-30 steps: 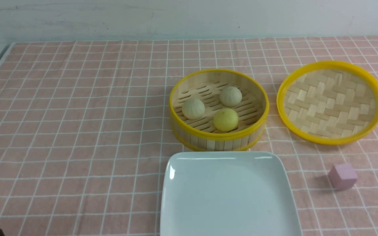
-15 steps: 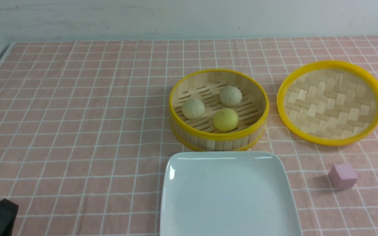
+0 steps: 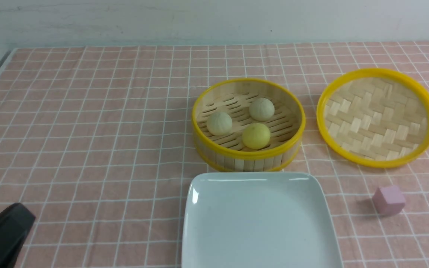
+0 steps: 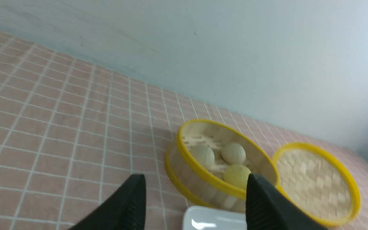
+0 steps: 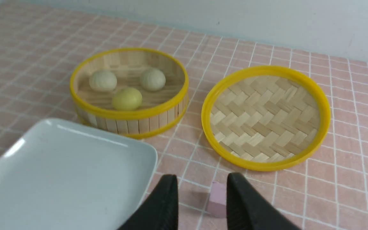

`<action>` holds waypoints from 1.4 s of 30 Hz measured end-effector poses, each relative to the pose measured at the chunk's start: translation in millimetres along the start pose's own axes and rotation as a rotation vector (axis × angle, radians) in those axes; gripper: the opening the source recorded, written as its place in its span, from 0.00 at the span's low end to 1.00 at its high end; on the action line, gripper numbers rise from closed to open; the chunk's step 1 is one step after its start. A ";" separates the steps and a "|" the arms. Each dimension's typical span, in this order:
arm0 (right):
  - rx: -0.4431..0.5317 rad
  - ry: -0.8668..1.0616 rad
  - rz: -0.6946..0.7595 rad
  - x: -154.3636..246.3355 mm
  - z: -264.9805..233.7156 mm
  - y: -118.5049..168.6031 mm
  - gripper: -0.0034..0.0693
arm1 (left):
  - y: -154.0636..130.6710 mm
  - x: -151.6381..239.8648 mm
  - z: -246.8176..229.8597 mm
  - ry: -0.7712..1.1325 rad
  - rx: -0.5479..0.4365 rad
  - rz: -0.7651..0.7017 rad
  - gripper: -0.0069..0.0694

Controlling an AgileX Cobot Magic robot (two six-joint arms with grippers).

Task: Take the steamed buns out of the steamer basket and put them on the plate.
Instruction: Use the right arm to grab the steamed stuffed bun that is closest to it

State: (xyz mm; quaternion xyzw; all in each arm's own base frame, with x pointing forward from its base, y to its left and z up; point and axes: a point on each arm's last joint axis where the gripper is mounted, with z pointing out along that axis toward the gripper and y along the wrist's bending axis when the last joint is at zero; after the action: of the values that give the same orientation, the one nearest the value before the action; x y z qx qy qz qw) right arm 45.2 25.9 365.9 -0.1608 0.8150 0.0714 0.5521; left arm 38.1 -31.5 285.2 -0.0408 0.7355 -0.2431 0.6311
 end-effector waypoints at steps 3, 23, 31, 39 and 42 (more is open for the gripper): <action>-0.067 0.074 -0.039 -16.8 20.9 -4.6 0.38 | -10.2 -15.7 8.1 0.127 0.038 0.105 0.66; -0.435 0.257 -0.111 -88.8 205.3 -43.1 0.55 | -7.5 -62.1 102.3 0.257 0.258 0.309 0.68; -0.592 0.383 -0.243 -92.3 304.0 -4.6 0.55 | 9.4 -50.6 132.1 0.344 0.256 0.276 0.68; -0.588 0.543 -0.334 -60.1 394.6 27.3 0.55 | 18.0 -44.0 144.7 0.385 0.240 0.236 0.68; -0.591 0.576 -0.324 -46.2 419.6 32.5 0.55 | 18.6 -44.4 145.0 0.381 0.233 0.236 0.68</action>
State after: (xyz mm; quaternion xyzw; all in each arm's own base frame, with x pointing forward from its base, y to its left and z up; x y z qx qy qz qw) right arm 417.8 188.1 247.0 -0.4506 0.8446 0.1663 0.2367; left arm 189.0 -43.3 305.6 0.1652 0.8078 -0.2542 0.5055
